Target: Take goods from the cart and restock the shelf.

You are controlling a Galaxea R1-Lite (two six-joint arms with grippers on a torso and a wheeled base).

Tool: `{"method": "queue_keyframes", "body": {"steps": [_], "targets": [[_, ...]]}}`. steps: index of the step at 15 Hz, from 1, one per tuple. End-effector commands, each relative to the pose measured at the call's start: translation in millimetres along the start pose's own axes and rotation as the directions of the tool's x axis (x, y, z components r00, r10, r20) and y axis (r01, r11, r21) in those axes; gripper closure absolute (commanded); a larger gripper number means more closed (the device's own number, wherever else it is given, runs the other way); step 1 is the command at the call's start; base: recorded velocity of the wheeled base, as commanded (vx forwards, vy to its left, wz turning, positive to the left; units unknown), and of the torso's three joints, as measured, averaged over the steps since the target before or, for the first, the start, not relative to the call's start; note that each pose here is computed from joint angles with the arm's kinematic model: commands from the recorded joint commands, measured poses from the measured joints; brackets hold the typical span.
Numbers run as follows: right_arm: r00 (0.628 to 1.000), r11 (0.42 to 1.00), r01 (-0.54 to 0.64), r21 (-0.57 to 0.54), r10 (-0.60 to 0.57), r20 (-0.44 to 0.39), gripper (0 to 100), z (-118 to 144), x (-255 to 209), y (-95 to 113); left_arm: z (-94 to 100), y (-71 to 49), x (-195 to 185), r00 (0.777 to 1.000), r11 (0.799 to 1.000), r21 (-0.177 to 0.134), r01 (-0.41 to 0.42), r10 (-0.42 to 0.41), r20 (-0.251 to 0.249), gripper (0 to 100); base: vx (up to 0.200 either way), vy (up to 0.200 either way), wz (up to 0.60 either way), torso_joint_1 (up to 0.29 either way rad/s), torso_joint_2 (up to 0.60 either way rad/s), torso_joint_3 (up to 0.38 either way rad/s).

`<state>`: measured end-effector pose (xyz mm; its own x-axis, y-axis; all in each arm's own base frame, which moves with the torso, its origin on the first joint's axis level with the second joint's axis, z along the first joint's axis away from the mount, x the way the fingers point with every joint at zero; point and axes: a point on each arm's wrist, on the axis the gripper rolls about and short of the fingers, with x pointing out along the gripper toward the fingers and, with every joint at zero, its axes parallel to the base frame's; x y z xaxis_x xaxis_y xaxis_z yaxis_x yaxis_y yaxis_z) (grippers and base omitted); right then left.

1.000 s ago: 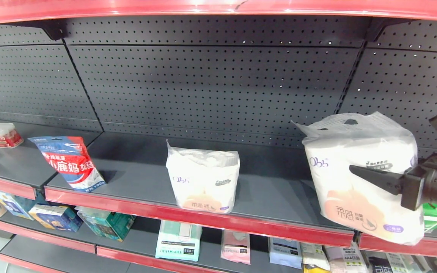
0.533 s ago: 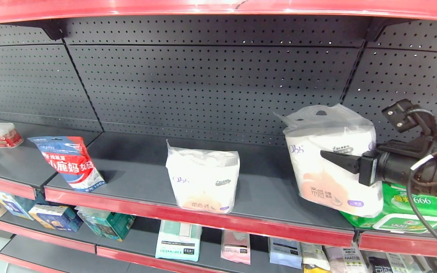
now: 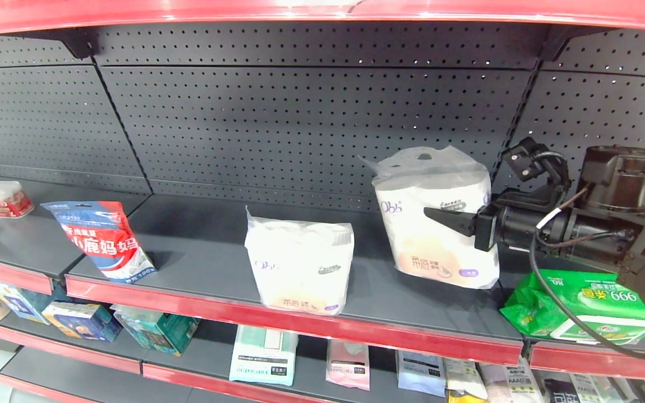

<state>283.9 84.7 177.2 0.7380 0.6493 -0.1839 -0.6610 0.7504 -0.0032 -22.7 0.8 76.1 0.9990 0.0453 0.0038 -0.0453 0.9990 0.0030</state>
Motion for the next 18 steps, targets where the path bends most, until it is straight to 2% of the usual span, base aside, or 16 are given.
{"method": "queue_keyframes", "body": {"steps": [1, 3, 7, 10, 18], "targets": [[1.0, 1.0, -0.024, 0.002, 0.024, -0.005, 100, -10.6, 18.0, -8.4, 0.0, 0.0, 0.0, 1.0, 1.0, 0.0, -0.001, 0.001, 0.001, 0, 0.0, 0.0, 0.0, 0.0, 0.0, 0.0], [0.999, 0.999, -0.038, -0.021, 0.038, 0.011, 100, -12.3, 31.9, -13.8, 0.0, 0.0, 0.0, 1.0, 1.0, 0.0, -0.001, 0.001, 0.001, 0, 0.0, 0.0, 0.0, 0.0, 0.0, 0.0], [0.986, 0.987, -0.156, -0.042, 0.158, 0.051, 100, -9.0, 61.9, -26.3, 0.0, 0.0, 0.0, 1.0, 1.0, 0.0, -0.001, 0.001, 0.001, 0, 0.0, 0.0, 0.0, 0.0, 0.0, 0.0], [0.979, 0.981, -0.18, -0.065, 0.185, 0.08, 100, -9.1, 82.1, -33.1, 0.0, 0.0, 0.0, 1.0, 1.0, 0.0, -0.001, 0.001, 0.001, 0, 0.0, 0.0, 0.0, 0.0, 0.0, 0.0], [0.953, 0.961, -0.264, -0.088, 0.274, 0.131, 100, -5.2, 123.8, -29.3, 0.0, 0.0, 0.0, 1.0, 1.0, 0.0, -0.001, 0.001, 0.001, 0, 0.0, 0.0, 0.0, 0.0, 0.0, 0.0]]}}
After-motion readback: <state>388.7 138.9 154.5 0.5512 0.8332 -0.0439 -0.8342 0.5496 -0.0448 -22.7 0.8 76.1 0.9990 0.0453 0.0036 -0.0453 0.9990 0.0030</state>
